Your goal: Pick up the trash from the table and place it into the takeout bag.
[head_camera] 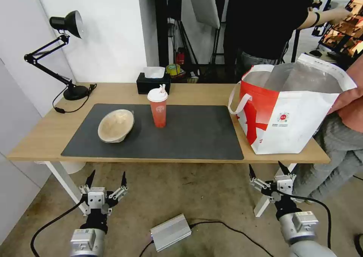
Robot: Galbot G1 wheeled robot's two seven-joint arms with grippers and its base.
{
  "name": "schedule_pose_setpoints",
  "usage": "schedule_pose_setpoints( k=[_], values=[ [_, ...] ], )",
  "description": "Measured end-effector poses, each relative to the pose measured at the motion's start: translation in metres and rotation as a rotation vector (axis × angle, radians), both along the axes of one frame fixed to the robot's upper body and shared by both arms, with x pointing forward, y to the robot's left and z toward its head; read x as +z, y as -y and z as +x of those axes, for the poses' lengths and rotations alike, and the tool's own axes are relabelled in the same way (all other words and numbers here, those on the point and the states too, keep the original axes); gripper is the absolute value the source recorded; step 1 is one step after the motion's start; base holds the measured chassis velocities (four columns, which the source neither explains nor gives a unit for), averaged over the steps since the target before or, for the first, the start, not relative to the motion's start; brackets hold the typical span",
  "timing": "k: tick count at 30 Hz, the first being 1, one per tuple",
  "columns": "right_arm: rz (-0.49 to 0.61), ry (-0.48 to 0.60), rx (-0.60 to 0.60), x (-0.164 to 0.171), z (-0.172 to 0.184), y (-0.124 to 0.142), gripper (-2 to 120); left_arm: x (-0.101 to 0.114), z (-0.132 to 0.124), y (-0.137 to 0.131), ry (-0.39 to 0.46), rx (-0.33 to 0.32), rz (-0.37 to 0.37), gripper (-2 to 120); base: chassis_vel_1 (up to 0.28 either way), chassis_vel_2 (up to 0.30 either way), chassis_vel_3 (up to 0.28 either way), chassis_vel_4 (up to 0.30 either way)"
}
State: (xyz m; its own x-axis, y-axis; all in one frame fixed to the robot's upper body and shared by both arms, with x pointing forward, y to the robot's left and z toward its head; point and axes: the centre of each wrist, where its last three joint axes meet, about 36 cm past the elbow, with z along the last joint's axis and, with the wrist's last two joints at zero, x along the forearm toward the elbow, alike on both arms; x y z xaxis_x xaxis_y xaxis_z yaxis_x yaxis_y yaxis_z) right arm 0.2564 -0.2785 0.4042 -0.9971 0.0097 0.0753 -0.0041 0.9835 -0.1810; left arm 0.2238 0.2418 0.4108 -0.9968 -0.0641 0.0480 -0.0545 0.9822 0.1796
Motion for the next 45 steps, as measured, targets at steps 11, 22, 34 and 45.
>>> schedule_pose_setpoints(
  k=[11,22,34,45],
  values=[
    [0.011,-0.020,-0.015,-0.005,-0.002,-0.006,100,0.000,0.000,0.000,0.000,0.001,0.001,100,0.000,0.000,0.000,0.000],
    [0.041,-0.013,0.024,0.005,-0.005,-0.020,100,0.001,-0.001,0.000,0.002,0.000,0.001,100,0.000,0.000,0.000,0.000],
    [0.100,0.016,0.144,0.025,0.009,-0.038,100,0.002,0.000,0.001,0.004,-0.005,-0.002,100,0.000,0.000,0.000,0.000],
    [0.120,0.086,0.346,0.063,0.057,-0.040,100,0.003,0.002,0.003,0.011,-0.018,-0.004,100,0.000,0.000,0.000,0.000]
  ],
)
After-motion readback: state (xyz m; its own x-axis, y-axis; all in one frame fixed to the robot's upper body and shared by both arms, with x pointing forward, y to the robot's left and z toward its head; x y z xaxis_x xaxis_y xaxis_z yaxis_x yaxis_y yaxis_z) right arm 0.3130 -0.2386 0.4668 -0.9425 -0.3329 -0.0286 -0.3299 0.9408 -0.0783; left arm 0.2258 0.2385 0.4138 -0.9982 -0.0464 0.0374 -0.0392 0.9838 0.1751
